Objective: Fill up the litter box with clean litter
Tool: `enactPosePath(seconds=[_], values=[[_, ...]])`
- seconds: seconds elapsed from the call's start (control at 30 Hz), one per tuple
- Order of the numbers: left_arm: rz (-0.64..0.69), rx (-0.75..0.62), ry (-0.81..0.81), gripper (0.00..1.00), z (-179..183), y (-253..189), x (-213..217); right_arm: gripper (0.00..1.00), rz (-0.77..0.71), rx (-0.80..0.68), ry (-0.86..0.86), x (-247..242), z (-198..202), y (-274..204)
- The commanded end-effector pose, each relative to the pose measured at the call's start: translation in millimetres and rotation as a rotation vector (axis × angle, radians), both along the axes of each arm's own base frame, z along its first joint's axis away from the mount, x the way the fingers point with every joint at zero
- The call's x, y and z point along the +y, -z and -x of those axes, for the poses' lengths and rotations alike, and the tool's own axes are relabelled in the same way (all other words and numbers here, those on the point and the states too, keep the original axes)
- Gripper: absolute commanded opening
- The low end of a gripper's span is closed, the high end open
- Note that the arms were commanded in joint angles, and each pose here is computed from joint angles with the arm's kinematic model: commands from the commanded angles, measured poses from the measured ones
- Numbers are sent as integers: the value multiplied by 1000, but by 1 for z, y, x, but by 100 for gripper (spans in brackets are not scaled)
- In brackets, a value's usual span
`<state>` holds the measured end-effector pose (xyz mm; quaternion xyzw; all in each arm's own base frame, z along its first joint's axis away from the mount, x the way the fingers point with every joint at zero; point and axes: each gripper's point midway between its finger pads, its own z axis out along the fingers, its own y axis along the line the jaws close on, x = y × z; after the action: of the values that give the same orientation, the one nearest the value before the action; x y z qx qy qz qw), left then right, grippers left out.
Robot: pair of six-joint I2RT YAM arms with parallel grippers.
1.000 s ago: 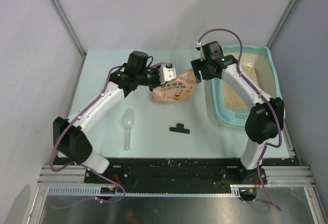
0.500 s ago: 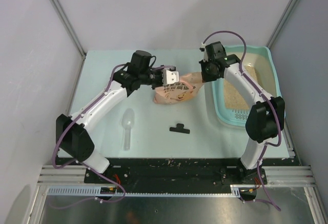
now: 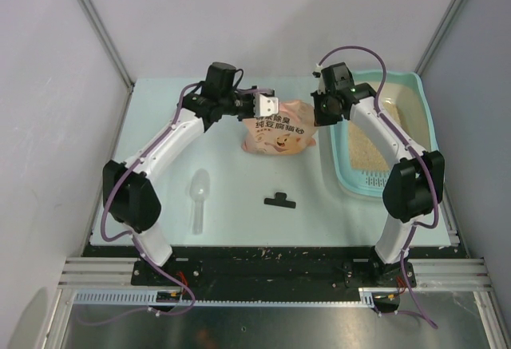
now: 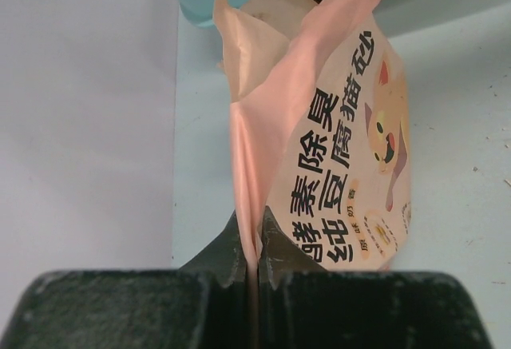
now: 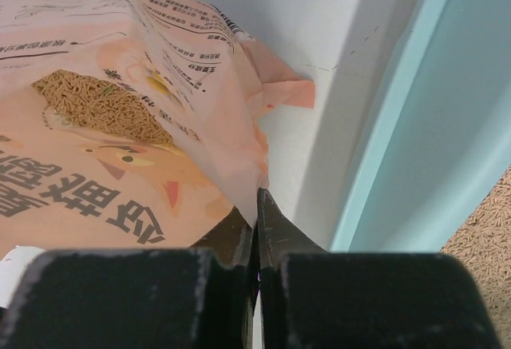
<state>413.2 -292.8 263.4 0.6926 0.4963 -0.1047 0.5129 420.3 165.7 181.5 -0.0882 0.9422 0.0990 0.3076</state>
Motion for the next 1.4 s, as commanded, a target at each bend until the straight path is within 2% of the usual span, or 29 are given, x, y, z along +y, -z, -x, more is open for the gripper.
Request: enactPosePath(seconds=[0.0, 0.13, 0.23, 0.27, 0.43, 0.47, 0.6, 0.77, 0.9, 1.0, 1.03, 1.07, 1.23, 1.37], values=[[118, -202, 75, 0, -4, -71, -12, 0, -30, -58, 22, -2, -5, -26], [131, -162, 53, 0, 2, -69, -11, 0, -26, -71, 8, -3, -7, -26], [137, -122, 40, 19, 4, -63, -12, 1, -18, -80, 0, -3, -11, -24], [137, -113, 39, 22, 4, -60, -13, 6, -18, -82, -4, -2, -14, -23], [141, -68, 31, 33, 4, -50, -17, 19, 3, -104, -21, 0, -24, -24], [142, -62, 27, 39, 4, -50, -18, 21, 11, -101, -26, 0, -25, -22], [163, -41, 8, 53, 8, -56, -16, 25, 12, -106, -31, 1, -27, -22], [195, 25, -46, 65, 18, -58, -8, 28, 17, -120, -50, 6, -31, -21], [216, 76, -82, 66, 37, -56, 3, 31, 35, -138, -87, 14, -42, -21], [220, 94, -92, 66, 52, -53, 11, 41, 62, -135, -134, 25, -48, -16], [218, 98, -98, 66, 55, -51, 14, 48, 85, -135, -162, 30, -48, -11], [216, 108, -104, 66, 58, -48, 16, 49, 105, -142, -161, 30, -50, -10], [222, 130, -186, 66, 70, -42, 34, 50, 224, -170, 21, -11, -71, -10], [225, 171, -277, 69, 79, -29, 51, 46, 224, -212, 101, -35, -86, -26]])
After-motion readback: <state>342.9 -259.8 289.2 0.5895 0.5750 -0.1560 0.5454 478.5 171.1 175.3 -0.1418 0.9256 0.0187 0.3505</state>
